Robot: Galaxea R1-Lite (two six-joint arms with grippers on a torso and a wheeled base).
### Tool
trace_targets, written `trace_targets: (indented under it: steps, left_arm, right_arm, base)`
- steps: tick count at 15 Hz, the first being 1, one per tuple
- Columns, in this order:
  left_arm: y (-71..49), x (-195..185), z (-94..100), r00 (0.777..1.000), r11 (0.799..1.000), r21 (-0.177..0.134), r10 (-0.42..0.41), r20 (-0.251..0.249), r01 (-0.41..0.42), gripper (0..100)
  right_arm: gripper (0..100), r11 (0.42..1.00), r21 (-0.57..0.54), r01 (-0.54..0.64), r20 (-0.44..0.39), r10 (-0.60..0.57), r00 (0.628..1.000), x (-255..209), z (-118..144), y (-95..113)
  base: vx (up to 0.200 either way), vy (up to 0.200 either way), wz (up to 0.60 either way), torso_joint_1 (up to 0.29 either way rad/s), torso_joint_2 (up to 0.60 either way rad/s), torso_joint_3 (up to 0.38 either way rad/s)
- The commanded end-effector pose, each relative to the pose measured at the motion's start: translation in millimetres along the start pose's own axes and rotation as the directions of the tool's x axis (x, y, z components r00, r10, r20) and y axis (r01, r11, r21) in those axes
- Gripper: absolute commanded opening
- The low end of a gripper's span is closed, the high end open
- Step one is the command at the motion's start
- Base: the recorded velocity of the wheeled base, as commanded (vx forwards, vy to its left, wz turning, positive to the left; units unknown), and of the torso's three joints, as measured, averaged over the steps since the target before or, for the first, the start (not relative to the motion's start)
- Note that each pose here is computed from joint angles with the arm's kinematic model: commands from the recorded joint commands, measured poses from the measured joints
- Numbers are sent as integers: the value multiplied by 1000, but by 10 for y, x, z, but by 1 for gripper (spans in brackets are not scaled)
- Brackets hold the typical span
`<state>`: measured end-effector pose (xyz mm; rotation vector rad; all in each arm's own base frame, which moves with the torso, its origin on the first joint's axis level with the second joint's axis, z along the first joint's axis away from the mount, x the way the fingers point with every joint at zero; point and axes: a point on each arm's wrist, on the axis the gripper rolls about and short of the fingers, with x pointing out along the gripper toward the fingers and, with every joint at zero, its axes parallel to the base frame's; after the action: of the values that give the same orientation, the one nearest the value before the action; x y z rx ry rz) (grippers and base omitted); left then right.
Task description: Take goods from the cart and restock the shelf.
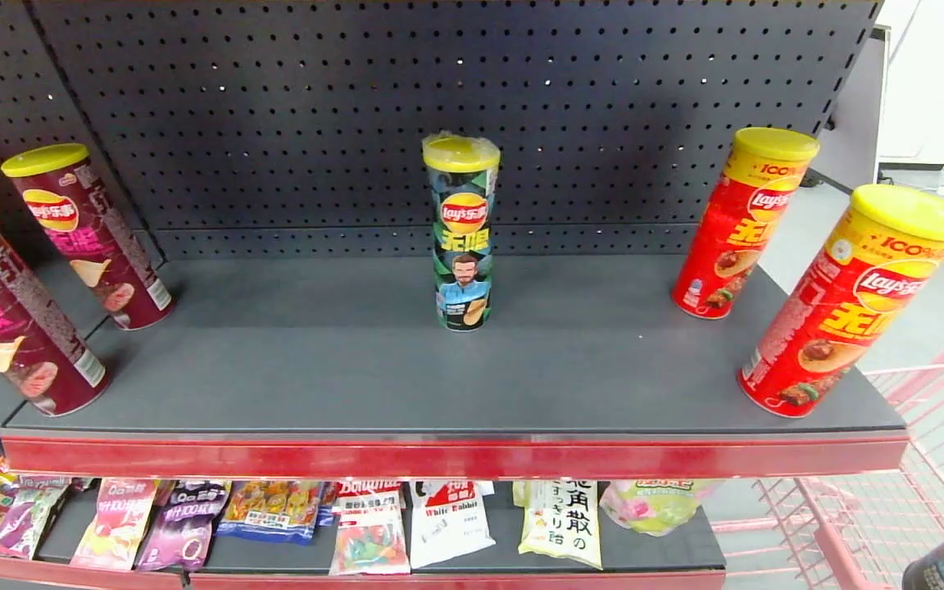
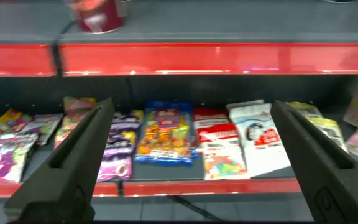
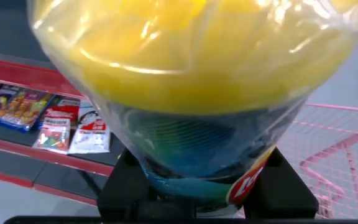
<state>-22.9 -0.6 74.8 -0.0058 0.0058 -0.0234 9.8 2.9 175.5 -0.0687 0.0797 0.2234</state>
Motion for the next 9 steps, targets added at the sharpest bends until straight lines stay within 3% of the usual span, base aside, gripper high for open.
trace_targets:
  steps: [1,4,7,9]
  left_arm:
    - [0,1,1,1000,1000,0,0,0,0,100]
    - [0,1,1,1000,1000,0,0,0,0,100]
    - [0,1,1,1000,1000,0,0,0,0,100]
    - [0,1,1,1000,1000,0,0,0,0,100]
  right_arm:
    - [0,1000,-1,-26,7,26,1000,-16,-43,9]
    - [0,995,-6,-100,41,100,994,-72,-41,29]
    - [0,992,-7,-126,41,126,991,-72,-38,34]
    - [0,992,-6,-128,36,128,991,-72,-56,36]
  base:
    - [0,0,0,0,0,0]
    - [0,0,0,0,0,0]
    - [200,0,0,-3,-7,7]
    - [0,0,0,0,0,0]
